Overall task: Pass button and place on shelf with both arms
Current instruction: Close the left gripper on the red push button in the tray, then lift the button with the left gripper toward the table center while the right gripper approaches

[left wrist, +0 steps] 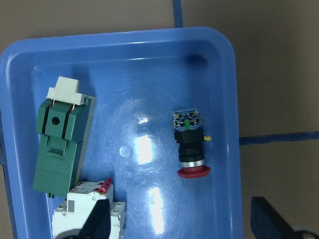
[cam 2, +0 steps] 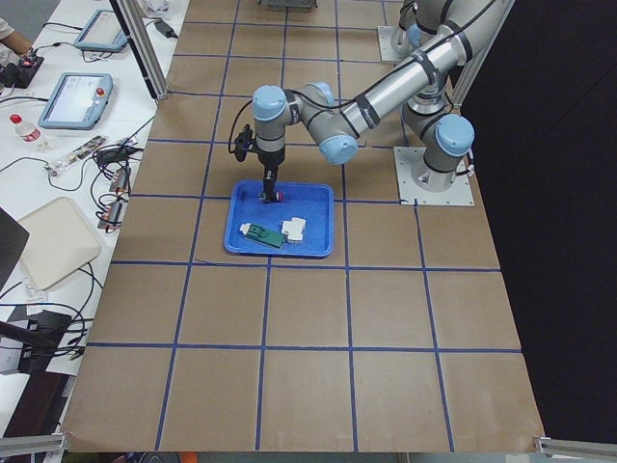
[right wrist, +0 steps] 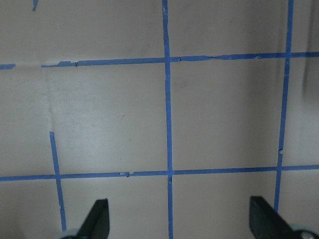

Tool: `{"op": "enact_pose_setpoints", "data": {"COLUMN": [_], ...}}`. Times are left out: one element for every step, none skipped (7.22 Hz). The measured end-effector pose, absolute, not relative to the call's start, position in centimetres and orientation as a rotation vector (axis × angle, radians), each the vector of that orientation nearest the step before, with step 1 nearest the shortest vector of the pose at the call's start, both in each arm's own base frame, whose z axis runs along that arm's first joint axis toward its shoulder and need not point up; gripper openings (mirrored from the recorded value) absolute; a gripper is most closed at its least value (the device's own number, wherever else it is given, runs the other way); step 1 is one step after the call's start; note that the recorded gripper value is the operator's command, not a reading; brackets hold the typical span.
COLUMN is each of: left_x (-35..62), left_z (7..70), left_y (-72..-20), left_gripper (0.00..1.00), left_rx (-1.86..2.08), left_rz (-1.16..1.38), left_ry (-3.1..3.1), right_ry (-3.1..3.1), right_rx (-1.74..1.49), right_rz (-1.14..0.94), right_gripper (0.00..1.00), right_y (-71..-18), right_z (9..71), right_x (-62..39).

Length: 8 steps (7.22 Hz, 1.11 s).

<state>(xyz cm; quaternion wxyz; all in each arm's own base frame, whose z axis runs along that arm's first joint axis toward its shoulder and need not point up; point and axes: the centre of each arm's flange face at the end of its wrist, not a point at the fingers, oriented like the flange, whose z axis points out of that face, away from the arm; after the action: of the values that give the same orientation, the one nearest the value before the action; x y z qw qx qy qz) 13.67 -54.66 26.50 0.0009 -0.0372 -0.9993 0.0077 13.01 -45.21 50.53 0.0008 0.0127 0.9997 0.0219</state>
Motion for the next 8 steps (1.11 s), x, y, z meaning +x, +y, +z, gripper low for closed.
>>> {"op": "enact_pose_setpoints", "data": {"left_x": [13.7, 13.5, 13.5, 13.6, 13.6, 13.6, 13.5, 13.5], "left_z": [24.2, 22.4, 21.4, 20.8, 20.2, 19.7, 19.3, 19.0], "left_y": [-55.0, -55.3, -55.5, -55.6, -55.6, -55.5, -55.5, -55.5], "left_gripper": [1.0, 1.0, 1.0, 0.95, 0.88, 0.86, 0.86, 0.85], "left_rx": [-0.113, -0.112, -0.114, -0.115, -0.112, -0.109, -0.108, -0.108], "left_rz": [0.0, -0.007, -0.007, -0.01, -0.023, -0.035, -0.044, -0.053], "left_ry": [-3.095, -3.06, -3.046, -3.042, -3.037, -3.033, -3.03, -3.027], "right_ry": [3.137, 3.137, 3.137, 3.138, 3.138, 3.138, 3.138, 3.137], "right_rx": [0.04, 0.04, 0.039, 0.038, 0.038, 0.037, 0.037, 0.04], "right_rz": [0.068, 0.067, 0.066, 0.066, 0.066, 0.067, 0.067, 0.068], "right_gripper": [1.0, 1.0, 1.0, 1.0, 1.0, 1.0, 1.0, 1.0], "right_y": [-45.2, -45.2, -45.2, -45.2, -45.2, -45.2, -45.2, -45.2], "right_z": [50.5, 50.6, 50.6, 50.6, 50.6, 50.5, 50.5, 50.5], "right_x": [13.0, 13.0, 13.0, 13.0, 13.0, 13.0, 13.0, 13.0]}}
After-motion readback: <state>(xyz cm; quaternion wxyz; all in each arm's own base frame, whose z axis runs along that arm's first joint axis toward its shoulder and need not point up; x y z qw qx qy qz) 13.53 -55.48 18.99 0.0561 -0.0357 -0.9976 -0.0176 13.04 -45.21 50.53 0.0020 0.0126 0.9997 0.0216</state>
